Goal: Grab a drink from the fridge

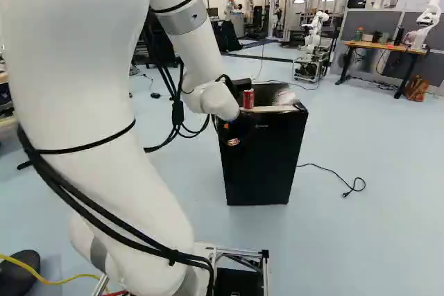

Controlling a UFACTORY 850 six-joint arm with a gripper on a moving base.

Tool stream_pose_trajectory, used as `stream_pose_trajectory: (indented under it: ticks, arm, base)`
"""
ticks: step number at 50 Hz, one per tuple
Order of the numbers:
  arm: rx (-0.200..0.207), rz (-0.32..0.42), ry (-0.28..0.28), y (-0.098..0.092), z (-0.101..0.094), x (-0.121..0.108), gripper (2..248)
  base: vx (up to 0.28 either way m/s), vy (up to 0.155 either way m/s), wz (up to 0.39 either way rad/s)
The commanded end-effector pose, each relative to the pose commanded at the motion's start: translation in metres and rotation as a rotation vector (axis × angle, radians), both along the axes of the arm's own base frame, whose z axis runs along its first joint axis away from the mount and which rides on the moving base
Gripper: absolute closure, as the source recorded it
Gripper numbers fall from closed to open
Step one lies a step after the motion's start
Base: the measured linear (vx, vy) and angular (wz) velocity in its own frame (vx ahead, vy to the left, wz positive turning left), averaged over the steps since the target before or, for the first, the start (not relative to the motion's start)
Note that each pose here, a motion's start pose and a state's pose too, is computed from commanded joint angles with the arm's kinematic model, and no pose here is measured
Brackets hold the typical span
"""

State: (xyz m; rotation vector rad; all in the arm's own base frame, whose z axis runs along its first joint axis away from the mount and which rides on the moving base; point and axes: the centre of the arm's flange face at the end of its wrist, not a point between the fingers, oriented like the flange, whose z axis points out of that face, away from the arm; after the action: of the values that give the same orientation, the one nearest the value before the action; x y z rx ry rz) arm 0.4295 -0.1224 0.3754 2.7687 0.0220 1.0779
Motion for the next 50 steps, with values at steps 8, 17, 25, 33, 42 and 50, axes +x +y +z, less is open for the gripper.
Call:
stream_pose_trajectory:
  ticks: [8, 17, 25, 33, 42, 50]
  arm:
    - [-0.002, 0.002, -0.013, 0.0, 0.001, 0.003, 3]
    - [-0.004, 0.005, -0.028, 0.0, 0.002, 0.008, 3]
    - [-0.006, 0.006, -0.039, -0.001, 0.002, 0.01, 3]
    - [-0.008, 0.007, -0.051, -0.001, 0.003, 0.01, 3]
    - [-0.009, 0.004, -0.061, 0.0, 0.004, 0.003, 3]
    - [-0.01, 0.002, -0.07, 0.002, 0.005, -0.007, 3]
  base:
    - [0.0, 0.0, 0.0]
    - [0.0, 0.0, 0.0]
    - [0.0, 0.0, 0.0]
    - [0.0, 0.0, 0.0]
    - [0.0, 0.0, 0.0]
    - [0.0, 0.0, 0.0]
